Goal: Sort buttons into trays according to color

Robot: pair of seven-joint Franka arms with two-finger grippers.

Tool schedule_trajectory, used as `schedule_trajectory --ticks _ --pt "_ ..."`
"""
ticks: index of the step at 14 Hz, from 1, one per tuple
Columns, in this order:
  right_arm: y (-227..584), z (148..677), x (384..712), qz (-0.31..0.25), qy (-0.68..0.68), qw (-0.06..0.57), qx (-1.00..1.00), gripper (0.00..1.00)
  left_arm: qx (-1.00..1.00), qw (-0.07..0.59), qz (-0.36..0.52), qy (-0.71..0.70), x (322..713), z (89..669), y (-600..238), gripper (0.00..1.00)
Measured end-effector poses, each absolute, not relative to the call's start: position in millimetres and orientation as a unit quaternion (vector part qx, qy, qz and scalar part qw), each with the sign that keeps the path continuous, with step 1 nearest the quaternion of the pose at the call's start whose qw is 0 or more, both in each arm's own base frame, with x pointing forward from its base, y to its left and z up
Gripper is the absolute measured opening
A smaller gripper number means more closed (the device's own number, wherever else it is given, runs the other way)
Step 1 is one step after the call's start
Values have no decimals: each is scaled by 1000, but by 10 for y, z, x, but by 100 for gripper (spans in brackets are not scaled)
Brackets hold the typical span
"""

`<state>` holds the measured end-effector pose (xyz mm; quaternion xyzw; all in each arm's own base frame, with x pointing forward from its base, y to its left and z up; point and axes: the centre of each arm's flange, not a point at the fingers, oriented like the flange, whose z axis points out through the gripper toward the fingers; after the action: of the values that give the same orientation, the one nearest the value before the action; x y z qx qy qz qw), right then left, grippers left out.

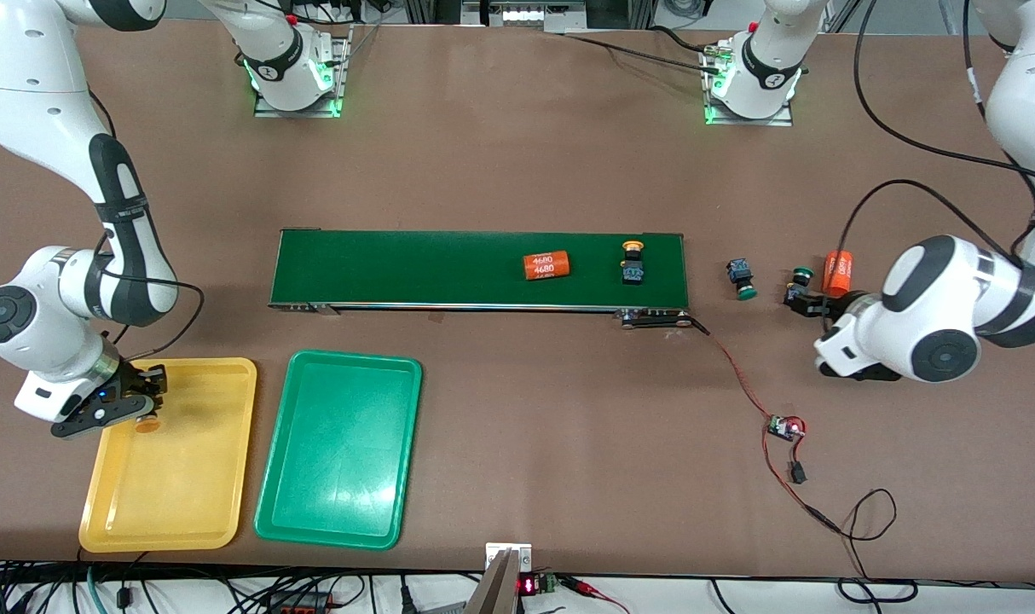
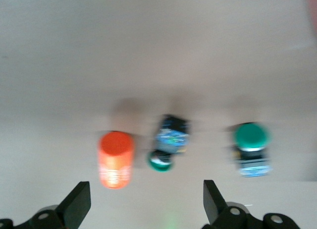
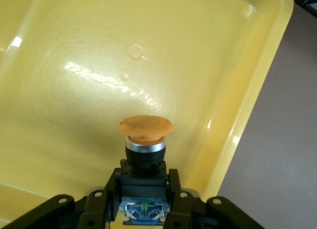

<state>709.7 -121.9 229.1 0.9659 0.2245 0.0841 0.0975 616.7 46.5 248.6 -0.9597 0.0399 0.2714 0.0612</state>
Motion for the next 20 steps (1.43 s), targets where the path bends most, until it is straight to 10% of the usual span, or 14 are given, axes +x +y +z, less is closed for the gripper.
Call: schedule_trajectory --ticks 7,10,14,20 --pt "-1204 2163 7107 93 227 97 965 96 -968 19 246 46 5480 1792 1167 100" --pt "-1116 2228 7127 97 229 91 964 100 -967 15 249 55 5361 1713 1114 93" --pt "-808 2699 7104 72 210 49 974 100 -966 12 248 78 5359 1736 1047 51" --pt "-80 3814 6796 -2 138 23 990 100 -965 24 242 94 5507 2050 970 50"
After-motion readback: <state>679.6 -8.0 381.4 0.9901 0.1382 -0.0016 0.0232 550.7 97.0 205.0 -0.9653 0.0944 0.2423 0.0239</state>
